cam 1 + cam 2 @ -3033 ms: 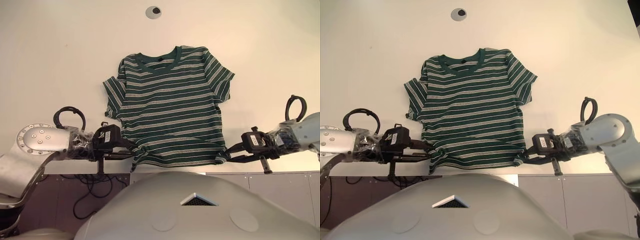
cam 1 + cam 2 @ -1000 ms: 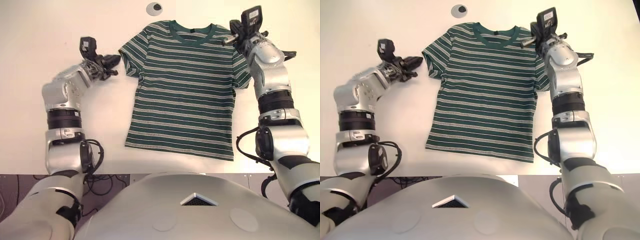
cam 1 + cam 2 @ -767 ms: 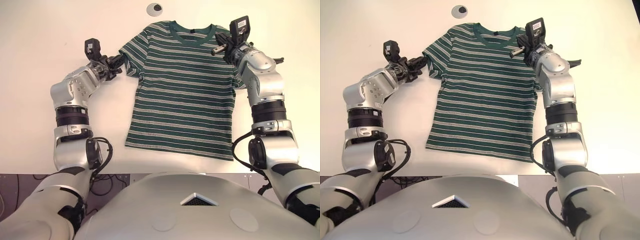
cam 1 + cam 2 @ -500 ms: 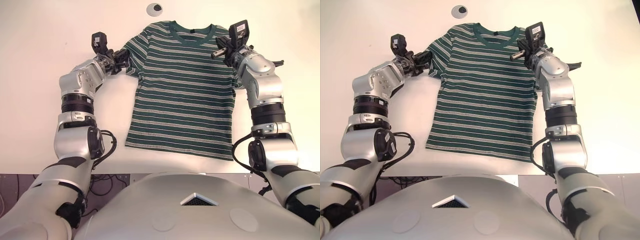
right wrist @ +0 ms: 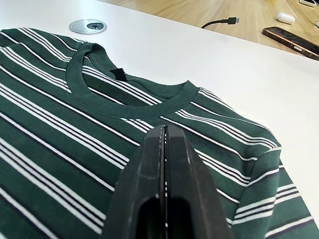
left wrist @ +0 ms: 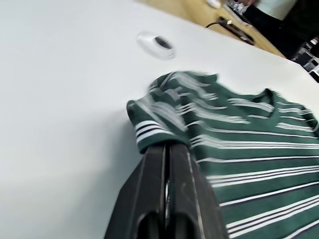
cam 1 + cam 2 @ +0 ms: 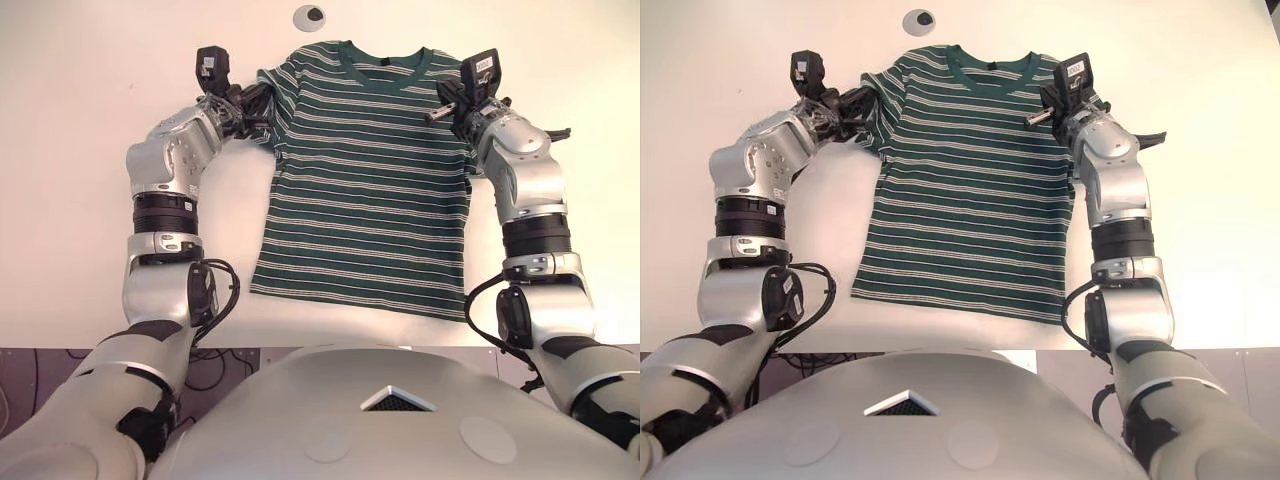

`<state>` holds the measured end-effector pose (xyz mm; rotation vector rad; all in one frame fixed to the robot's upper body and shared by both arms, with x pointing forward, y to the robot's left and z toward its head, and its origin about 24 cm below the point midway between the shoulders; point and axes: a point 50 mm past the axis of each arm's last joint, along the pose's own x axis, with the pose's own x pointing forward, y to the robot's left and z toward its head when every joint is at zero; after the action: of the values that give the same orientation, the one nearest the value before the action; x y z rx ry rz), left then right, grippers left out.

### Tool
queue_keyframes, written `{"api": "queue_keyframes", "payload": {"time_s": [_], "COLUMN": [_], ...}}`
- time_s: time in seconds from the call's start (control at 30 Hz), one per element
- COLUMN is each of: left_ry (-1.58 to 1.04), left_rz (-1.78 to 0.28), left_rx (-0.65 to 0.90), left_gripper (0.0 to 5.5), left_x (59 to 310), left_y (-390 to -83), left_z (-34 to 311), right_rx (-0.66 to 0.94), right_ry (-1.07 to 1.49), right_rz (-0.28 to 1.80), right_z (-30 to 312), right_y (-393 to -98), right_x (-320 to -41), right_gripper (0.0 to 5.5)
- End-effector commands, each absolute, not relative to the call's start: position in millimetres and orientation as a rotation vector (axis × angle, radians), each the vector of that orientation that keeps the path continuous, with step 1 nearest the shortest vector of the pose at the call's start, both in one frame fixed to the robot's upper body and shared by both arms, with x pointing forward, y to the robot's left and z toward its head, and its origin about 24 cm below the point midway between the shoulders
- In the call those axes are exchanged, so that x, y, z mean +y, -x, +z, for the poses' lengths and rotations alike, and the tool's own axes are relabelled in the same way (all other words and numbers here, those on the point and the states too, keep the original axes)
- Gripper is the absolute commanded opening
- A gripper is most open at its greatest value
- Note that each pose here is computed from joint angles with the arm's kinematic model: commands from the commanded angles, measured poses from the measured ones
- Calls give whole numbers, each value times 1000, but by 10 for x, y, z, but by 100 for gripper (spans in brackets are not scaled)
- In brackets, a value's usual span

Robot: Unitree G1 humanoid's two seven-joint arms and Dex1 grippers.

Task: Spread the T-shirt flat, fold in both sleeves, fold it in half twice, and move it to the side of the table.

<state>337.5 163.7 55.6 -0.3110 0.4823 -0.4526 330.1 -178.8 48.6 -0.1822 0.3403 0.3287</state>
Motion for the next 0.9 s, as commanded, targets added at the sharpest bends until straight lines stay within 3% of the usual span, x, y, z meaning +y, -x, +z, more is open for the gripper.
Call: {"api": "queue_keyframes", "payload": {"time_s": [0.03,0.2,0.33,0.4,0.57,0.73,0.9], "left_ry": [322,273,253,240,249,234,214], "left_rz": [-496,-531,-540,-550,-623,-564,-550], "left_rx": [462,563,610,561,354,254,226], "left_gripper": [3,22,72,98,102,102,102], "left_x": [1405,1121,1007,1002,1095,1384,1438], "left_y": [-3401,-3355,-3285,-3279,-3192,-3183,-3175], "left_z": [672,516,373,401,667,909,986], "right_rx": [359,413,424,435,533,674,724], "right_ry": [202,175,33,-5,90,55,41], "right_rz": [299,165,53,18,20,68,74], "right_z": [480,424,487,525,482,237,99], "right_y": [-3277,-3283,-3276,-3225,-3050,-2806,-2750], "right_x": [-1881,-2100,-2353,-2523,-2787,-2854,-2853], "right_gripper": [0,0,63,93,172,172,92]}}
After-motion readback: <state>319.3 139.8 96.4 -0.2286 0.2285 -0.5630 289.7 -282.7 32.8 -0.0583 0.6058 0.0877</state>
